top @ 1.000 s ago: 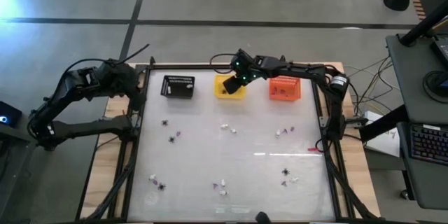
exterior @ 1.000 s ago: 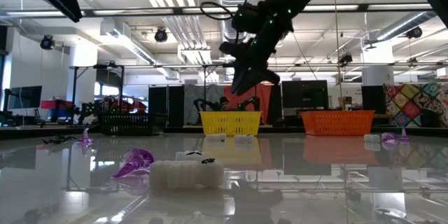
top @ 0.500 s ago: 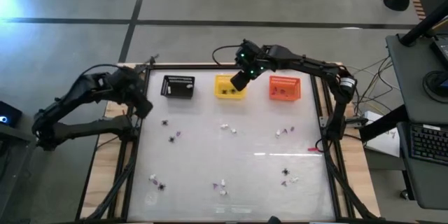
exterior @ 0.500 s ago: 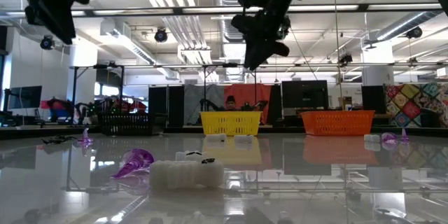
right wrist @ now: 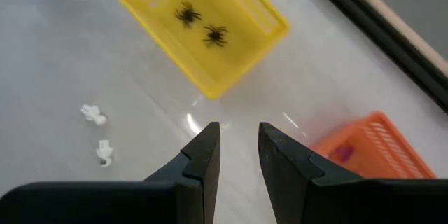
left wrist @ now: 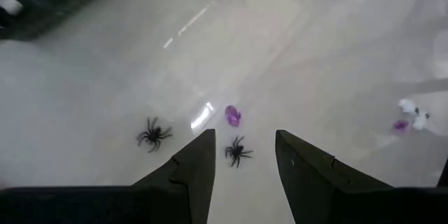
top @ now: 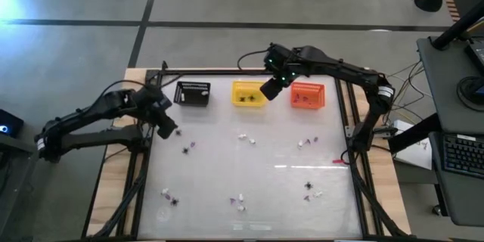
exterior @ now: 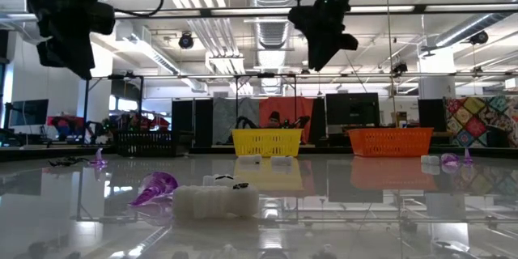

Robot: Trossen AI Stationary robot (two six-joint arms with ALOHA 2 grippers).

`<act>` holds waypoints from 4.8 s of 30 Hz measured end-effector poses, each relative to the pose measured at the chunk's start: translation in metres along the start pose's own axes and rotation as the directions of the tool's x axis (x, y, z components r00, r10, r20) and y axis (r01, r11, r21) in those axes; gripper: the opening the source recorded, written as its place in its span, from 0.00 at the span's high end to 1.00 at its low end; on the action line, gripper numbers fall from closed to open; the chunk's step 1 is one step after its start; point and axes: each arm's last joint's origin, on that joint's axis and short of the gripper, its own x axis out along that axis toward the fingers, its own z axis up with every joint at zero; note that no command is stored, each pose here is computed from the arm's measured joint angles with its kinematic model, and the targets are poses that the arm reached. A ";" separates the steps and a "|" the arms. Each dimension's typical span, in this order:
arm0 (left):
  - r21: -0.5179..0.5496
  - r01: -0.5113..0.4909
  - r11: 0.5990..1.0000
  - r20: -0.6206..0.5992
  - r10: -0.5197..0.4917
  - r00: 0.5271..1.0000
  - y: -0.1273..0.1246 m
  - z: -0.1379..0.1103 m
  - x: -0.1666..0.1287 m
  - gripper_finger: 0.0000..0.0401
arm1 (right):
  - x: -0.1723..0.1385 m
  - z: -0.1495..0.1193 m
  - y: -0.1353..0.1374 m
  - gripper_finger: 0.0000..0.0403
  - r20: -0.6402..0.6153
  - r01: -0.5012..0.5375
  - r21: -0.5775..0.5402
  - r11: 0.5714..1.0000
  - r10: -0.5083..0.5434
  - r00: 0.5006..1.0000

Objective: Sort Halloween decoration
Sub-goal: Put the purple witch hat toy into the orange basket

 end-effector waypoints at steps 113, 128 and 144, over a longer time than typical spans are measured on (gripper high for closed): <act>0.400 0.131 0.907 0.033 -0.157 0.987 -0.089 0.037 0.077 1.00 | -0.065 -0.096 0.128 0.77 0.122 -0.120 0.040 0.992 0.115 0.986; 0.535 0.057 0.843 0.256 -0.226 0.940 -0.127 0.082 0.049 1.00 | -0.052 -0.074 0.165 0.77 0.347 -0.361 0.081 0.929 0.313 0.884; 0.571 0.042 0.820 0.397 -0.320 0.860 -0.137 0.095 0.042 1.00 | -0.025 -0.063 0.183 0.77 0.413 -0.397 0.132 0.908 0.314 0.855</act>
